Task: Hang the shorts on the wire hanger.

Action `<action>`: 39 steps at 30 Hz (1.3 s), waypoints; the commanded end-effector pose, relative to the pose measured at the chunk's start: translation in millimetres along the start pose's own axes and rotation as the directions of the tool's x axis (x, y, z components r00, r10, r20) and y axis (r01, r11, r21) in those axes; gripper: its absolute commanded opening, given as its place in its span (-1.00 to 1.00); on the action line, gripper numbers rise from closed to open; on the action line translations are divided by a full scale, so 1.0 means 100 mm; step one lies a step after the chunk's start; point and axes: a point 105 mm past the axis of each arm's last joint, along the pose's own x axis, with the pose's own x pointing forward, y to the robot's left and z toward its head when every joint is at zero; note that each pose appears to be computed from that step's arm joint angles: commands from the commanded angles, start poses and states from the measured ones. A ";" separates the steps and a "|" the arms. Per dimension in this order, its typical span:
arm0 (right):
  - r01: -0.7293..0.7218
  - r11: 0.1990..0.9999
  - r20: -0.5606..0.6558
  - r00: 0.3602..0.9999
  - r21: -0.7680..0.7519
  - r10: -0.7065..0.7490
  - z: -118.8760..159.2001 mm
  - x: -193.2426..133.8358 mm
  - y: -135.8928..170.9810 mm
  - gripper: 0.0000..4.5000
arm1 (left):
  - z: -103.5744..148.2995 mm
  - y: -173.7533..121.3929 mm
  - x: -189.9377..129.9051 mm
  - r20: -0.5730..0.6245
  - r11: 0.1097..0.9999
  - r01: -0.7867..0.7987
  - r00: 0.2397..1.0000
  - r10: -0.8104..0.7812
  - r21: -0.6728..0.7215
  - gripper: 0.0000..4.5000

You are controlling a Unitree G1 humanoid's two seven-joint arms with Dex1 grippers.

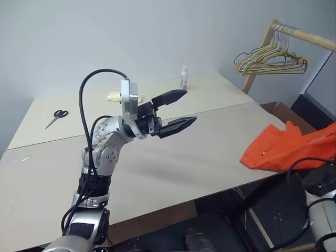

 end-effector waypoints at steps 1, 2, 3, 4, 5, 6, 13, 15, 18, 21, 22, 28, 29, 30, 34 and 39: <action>-0.062 0.996 0.075 0.996 0.058 0.057 0.29 -0.06 0.05 -1.00 | 0.08 -0.04 0.02 0.014 0.999 0.018 1.000 -0.018 0.042 0.98; -0.070 0.995 0.068 0.996 0.073 0.065 0.31 -0.05 0.06 -1.00 | 0.08 -0.04 0.02 0.013 0.999 0.017 1.000 -0.017 0.043 0.98; -0.068 0.995 0.073 0.995 0.068 0.063 0.33 -0.03 0.05 -1.00 | 0.08 -0.03 0.01 0.012 0.999 0.016 1.000 -0.016 0.044 0.98; -0.069 0.996 0.077 0.995 0.060 0.064 0.34 -0.02 0.05 -1.00 | 0.07 -0.03 0.01 0.011 0.999 0.015 1.000 -0.015 0.044 0.98; -0.080 0.994 0.064 0.995 0.080 0.075 0.34 -0.01 0.07 -1.00 | 0.07 -0.04 0.01 0.010 0.999 0.015 1.000 -0.015 0.044 0.98; -0.086 0.992 0.057 0.995 0.092 0.081 0.33 -0.01 0.07 -1.00 | 0.07 -0.04 0.00 0.010 0.999 0.015 1.000 -0.015 0.044 0.98; -0.082 0.992 0.004 0.997 0.097 0.082 0.26 0.05 0.08 -1.00 | 0.09 -0.05 -0.01 0.018 0.999 0.019 1.000 -0.020 0.048 0.98; -0.059 0.995 -0.019 0.998 0.076 0.061 0.21 0.07 0.07 -1.00 | 0.11 -0.10 -0.03 0.031 0.998 0.046 0.998 -0.048 0.048 0.98; -0.049 0.997 -0.028 0.998 0.054 0.051 0.17 0.08 0.06 -1.00 | 0.12 -0.12 -0.04 0.042 0.997 0.056 0.997 -0.058 0.048 0.98; -0.050 0.998 -0.036 0.998 0.050 0.051 0.13 0.09 0.07 -1.00 | 0.12 -0.12 -0.03 0.043 0.997 0.055 0.997 -0.057 0.046 0.98; -0.044 0.998 -0.036 0.998 0.047 0.046 0.12 0.09 0.06 -1.00 | 0.12 -0.12 -0.03 0.048 0.997 0.056 0.997 -0.058 0.044 0.98; -0.020 0.999 -0.030 0.999 -0.028 0.019 0.09 0.09 0.06 -0.43 | 0.13 -0.10 -0.01 0.078 0.999 0.035 0.996 -0.037 0.029 1.00; -0.020 0.999 -0.028 0.999 -0.035 0.019 0.08 0.09 0.06 -0.28 | 0.14 -0.09 -0.01 0.084 0.999 0.030 0.996 -0.032 0.025 1.00; -0.020 0.999 -0.027 0.999 -0.040 0.019 0.08 0.09 0.06 -0.13 | 0.14 -0.08 -0.01 0.088 0.999 0.027 0.996 -0.029 0.022 1.00; 0.018 0.997 0.005 1.000 -0.079 -0.018 0.10 0.08 0.05 0.46 | 0.12 -0.08 -0.01 0.078 0.999 0.026 0.997 -0.028 0.028 1.00; 0.144 0.976 0.128 0.984 -0.161 -0.124 0.21 0.00 -0.03 0.99 | 0.11 -0.07 0.00 0.074 1.000 0.014 0.997 -0.016 0.026 1.00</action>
